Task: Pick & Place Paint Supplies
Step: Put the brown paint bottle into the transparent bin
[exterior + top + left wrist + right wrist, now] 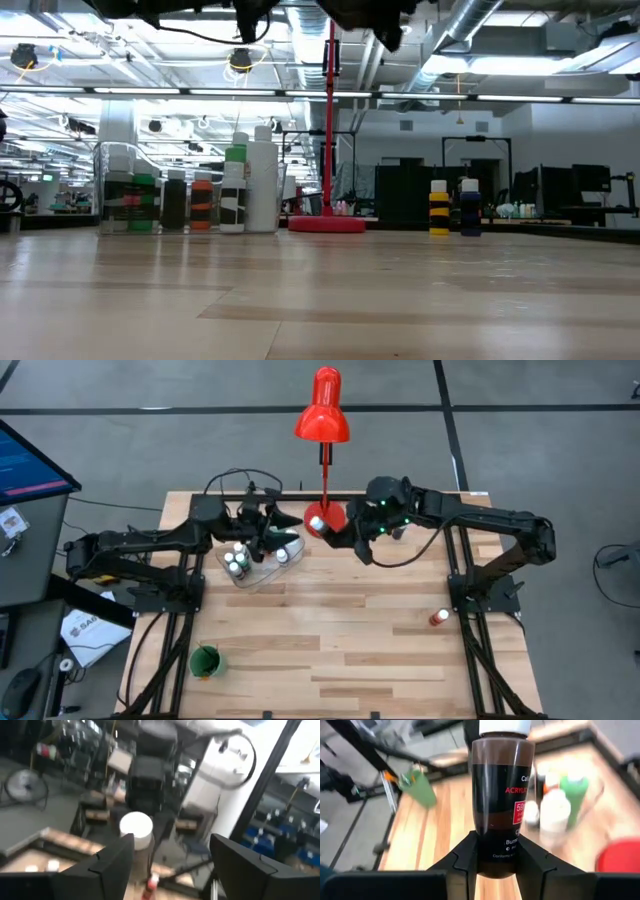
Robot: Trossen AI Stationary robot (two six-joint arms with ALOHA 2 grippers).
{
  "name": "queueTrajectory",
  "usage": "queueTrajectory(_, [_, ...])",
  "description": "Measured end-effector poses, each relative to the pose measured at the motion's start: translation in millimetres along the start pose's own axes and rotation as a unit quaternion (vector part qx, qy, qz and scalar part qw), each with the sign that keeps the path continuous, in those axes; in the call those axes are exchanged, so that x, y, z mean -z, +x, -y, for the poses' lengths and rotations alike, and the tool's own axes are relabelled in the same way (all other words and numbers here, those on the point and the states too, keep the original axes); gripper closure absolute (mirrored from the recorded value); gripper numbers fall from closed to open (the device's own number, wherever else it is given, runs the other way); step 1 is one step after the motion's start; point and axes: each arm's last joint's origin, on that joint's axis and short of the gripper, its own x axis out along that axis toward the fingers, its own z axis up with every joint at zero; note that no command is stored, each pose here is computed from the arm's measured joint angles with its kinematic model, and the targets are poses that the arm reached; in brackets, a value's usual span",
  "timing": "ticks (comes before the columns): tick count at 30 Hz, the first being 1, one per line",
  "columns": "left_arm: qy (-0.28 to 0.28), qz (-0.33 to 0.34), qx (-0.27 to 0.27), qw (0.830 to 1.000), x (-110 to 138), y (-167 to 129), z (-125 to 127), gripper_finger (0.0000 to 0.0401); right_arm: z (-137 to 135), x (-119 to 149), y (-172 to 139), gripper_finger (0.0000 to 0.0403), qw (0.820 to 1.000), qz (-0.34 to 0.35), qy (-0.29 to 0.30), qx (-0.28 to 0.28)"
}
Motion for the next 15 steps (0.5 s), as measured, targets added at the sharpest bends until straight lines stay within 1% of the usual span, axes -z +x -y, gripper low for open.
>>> queueTrajectory(3, [-0.006,-0.043,0.002,0.999,7.4,-0.3,-2.3,0.0144,-2.5,8.1,0.8,0.0311,0.999,-0.040,0.010,-0.008])
queueTrajectory(6, [0.002,-0.081,-0.008,0.997,15.8,-0.1,-6.0,0.0141,-6.2,13.2,8.4,0.0311,0.998,-0.064,0.012,-0.017])
queueTrajectory(8, [0.012,-0.089,-0.011,0.996,17.5,-0.3,-6.8,0.0141,-8.0,17.8,10.6,0.0310,0.996,-0.082,0.015,-0.019])
queueTrajectory(10, [0.031,-0.094,-0.012,0.995,18.3,-0.8,-7.0,0.0141,-11.3,16.6,15.7,0.0310,0.997,-0.079,0.010,-0.025])
queueTrajectory(12, [0.035,-0.106,-0.016,0.994,20.8,-1.2,-8.1,0.0141,-11.9,20.8,17.9,0.0310,0.995,-0.095,0.013,-0.025])
queueTrajectory(15, [0.040,-0.127,-0.020,0.991,24.7,-2.0,-9.4,0.0141,-10.4,20.6,26.6,0.0310,0.995,-0.094,0.013,-0.030])
